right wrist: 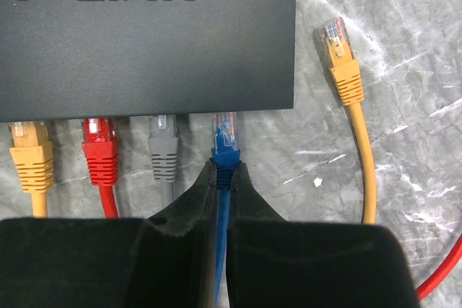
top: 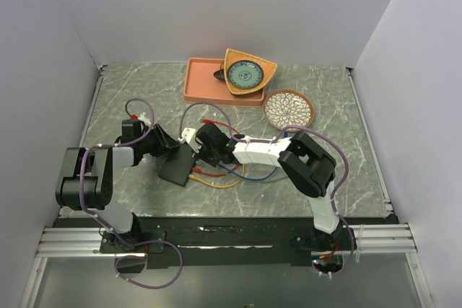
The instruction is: Insert the plug into the switch port
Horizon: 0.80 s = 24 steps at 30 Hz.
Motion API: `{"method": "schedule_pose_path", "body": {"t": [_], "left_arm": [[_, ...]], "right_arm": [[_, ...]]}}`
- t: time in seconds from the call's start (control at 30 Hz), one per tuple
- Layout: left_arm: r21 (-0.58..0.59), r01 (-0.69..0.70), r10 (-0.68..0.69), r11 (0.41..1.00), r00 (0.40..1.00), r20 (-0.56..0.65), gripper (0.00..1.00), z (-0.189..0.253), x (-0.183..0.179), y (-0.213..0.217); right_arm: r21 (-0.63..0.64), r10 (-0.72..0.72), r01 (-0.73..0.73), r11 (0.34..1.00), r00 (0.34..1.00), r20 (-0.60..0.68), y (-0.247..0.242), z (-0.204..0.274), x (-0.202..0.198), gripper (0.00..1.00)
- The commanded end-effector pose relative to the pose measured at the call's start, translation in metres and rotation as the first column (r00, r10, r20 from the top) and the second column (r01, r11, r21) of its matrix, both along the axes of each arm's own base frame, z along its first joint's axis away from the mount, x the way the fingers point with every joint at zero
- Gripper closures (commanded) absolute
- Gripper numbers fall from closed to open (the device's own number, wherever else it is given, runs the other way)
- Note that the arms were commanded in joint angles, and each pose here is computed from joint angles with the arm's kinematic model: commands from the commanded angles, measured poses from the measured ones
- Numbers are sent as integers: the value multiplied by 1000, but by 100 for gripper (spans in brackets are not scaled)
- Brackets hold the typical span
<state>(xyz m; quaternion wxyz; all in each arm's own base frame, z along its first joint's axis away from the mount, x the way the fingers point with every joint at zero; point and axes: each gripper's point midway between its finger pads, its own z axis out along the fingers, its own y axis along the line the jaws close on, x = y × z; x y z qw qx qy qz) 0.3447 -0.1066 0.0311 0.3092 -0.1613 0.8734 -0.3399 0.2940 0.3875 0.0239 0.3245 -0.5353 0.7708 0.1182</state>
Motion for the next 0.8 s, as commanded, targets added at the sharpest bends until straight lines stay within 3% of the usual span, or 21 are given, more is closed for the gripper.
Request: {"method": "schedule_pose_path", "body": {"t": [0.0,0.77], "left_arm": [[-24,48,-48,999,999,-3,57,0,-2,-9],[-62,85,-84,994,996,15,59,6,-2,-16]], "right_arm": [[71,24,-28,997,998,63,30,22,8,100],[46,3,-8,999,993,116,42,33,24,100]]}}
